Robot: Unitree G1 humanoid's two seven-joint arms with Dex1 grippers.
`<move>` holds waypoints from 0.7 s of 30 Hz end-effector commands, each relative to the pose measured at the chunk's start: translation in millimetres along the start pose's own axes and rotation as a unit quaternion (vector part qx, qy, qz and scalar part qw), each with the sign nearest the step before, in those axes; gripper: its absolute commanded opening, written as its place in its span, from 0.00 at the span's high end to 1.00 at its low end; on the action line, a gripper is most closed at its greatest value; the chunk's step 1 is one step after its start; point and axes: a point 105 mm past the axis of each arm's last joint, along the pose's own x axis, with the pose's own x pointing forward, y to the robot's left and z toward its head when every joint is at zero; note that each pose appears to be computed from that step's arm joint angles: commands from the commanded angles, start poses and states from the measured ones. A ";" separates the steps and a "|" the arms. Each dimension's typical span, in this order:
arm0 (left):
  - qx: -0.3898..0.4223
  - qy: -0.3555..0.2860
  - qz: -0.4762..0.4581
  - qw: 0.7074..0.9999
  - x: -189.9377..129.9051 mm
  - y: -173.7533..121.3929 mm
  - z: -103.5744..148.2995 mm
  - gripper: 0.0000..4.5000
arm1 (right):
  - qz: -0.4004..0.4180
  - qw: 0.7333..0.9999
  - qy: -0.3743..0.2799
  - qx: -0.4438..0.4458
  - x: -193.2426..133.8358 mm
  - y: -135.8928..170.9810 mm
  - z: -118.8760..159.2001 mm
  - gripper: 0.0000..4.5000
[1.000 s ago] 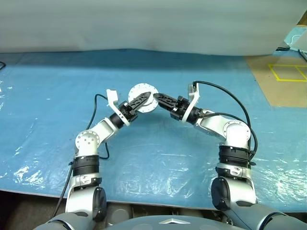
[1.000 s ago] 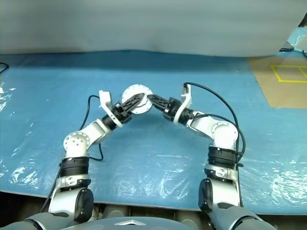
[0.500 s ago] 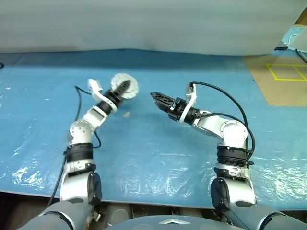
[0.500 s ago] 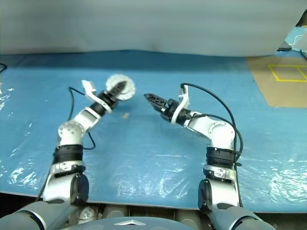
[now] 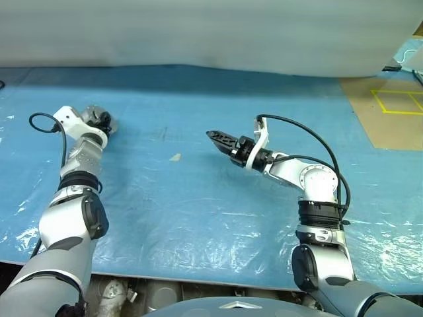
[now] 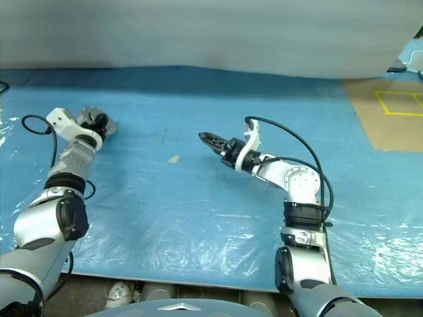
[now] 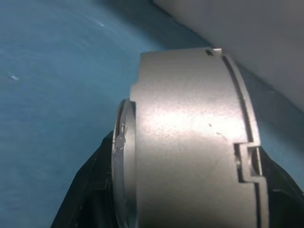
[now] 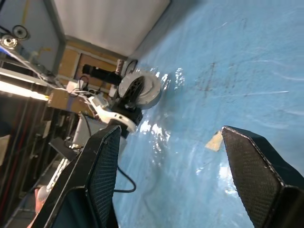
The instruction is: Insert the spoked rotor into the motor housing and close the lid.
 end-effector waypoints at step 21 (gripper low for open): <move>0.131 -0.031 0.137 0.981 -18.7 73.0 52.6 0.01 | -0.050 0.982 -0.006 -0.182 -19.6 -15.6 3.8 0.21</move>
